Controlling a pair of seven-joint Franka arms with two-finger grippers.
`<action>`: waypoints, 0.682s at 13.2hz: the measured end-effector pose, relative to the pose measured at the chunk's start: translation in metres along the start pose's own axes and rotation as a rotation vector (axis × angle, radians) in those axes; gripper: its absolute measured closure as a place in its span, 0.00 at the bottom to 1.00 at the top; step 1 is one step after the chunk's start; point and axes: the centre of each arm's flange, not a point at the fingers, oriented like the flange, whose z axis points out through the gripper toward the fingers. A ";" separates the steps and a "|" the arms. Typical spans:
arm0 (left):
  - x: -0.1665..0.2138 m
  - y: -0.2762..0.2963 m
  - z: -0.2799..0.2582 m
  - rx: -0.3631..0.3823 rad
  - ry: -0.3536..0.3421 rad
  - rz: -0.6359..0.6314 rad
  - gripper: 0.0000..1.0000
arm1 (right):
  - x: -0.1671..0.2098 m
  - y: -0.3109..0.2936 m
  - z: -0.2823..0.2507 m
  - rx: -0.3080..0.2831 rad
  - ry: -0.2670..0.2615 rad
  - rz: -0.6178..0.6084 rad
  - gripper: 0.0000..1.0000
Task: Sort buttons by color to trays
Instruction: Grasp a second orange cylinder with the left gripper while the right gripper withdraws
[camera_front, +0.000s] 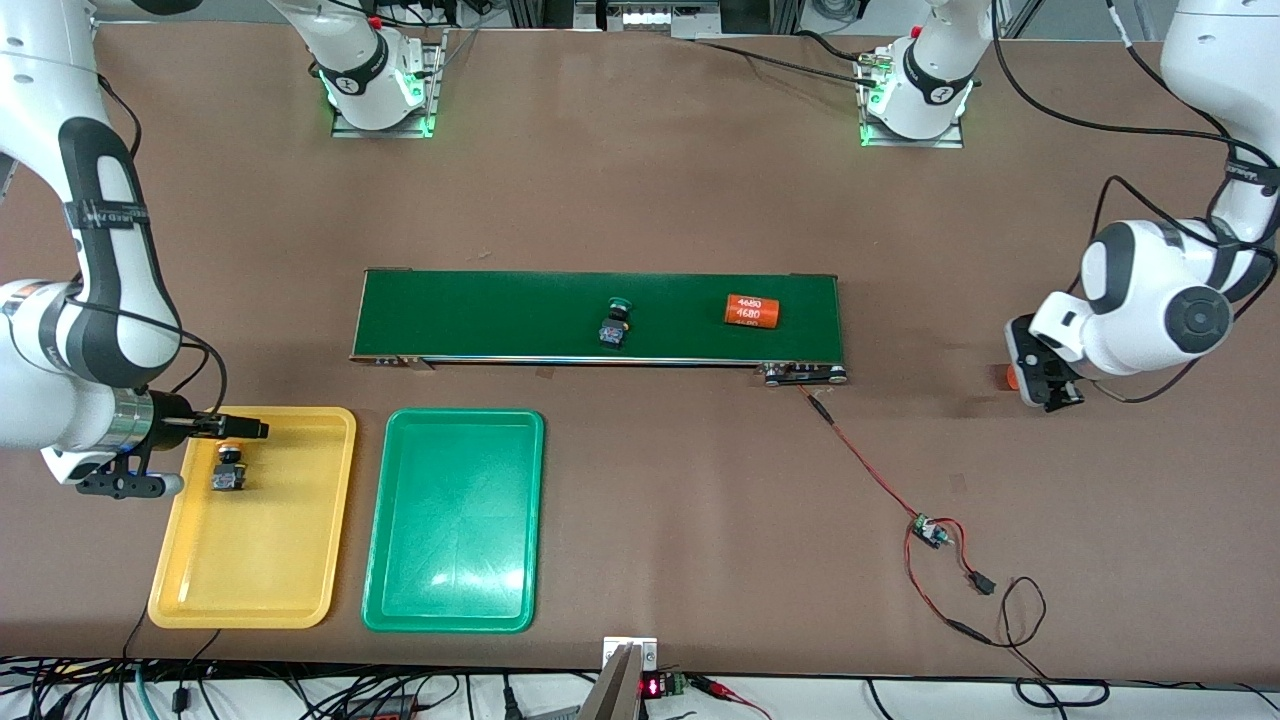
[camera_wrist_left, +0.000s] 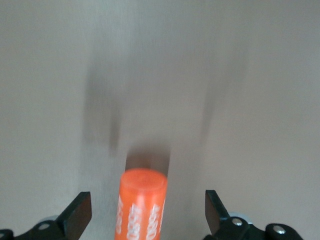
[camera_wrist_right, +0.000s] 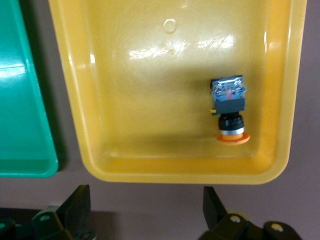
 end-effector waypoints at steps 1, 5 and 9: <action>-0.015 -0.002 0.008 -0.009 0.009 0.039 0.00 | -0.005 -0.015 -0.011 -0.003 -0.011 0.003 0.00; -0.032 -0.016 0.028 -0.006 0.032 0.145 0.00 | -0.031 -0.076 -0.048 -0.025 -0.079 0.039 0.00; -0.040 -0.017 0.044 -0.004 0.046 0.162 0.07 | -0.063 -0.135 -0.078 -0.056 -0.126 0.011 0.00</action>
